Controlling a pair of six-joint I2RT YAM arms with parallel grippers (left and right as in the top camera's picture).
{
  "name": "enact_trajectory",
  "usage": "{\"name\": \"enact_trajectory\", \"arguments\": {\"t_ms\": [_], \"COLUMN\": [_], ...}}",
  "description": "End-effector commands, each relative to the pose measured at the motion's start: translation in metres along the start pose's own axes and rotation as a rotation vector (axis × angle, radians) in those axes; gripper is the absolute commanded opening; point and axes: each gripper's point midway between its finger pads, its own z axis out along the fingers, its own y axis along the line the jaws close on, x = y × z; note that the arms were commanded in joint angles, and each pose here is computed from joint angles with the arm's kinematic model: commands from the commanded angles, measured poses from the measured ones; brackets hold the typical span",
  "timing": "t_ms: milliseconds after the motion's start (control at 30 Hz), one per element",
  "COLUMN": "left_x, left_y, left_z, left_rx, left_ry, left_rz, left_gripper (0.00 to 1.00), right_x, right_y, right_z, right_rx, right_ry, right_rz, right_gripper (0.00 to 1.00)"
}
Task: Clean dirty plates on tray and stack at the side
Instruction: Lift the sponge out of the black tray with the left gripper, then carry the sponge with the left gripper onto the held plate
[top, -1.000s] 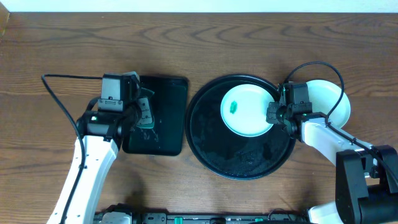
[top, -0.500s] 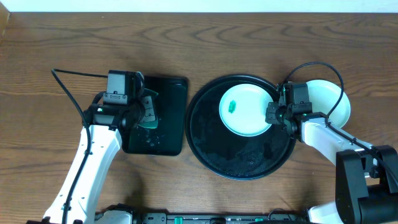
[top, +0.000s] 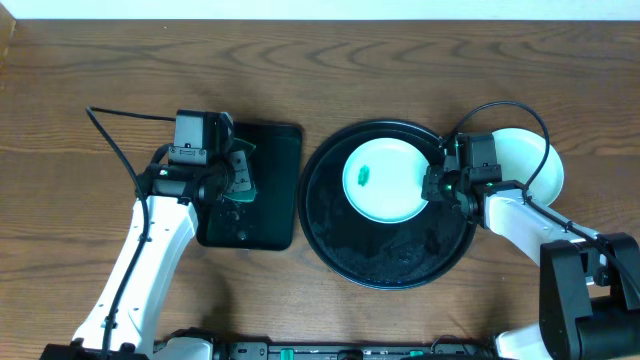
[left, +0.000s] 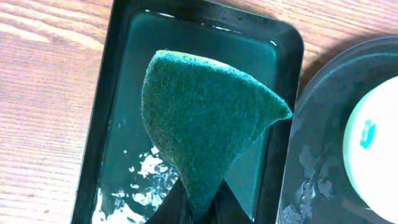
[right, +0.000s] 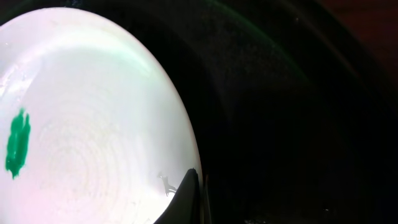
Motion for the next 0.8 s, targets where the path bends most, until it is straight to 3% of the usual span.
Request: {"name": "enact_trajectory", "arguments": {"t_ms": [0,467,733,767], "left_x": [-0.006,-0.065,-0.064,-0.063], "left_y": [-0.003,-0.009,-0.058,-0.067], "left_z": [-0.002,-0.031,-0.015,-0.015], "left_rx": [0.015,-0.118,-0.022,-0.011], "left_ry": [-0.012,0.164,0.173,0.167], "left_rz": [0.0,-0.02,0.037,0.055], "left_gripper": [0.07,0.08,0.08,0.12], "right_x": [0.006,0.006,0.005,0.005], "right_y": [0.003,0.003,0.003,0.003], "right_z": [0.001,0.001,0.001,0.001], "right_rx": [-0.029,-0.029,-0.03,-0.03], "right_ry": [0.022,0.021,0.018,0.018], "right_rz": [0.001,0.001,0.0,0.001], "right_gripper": [0.01,0.01,0.01,0.01]}}
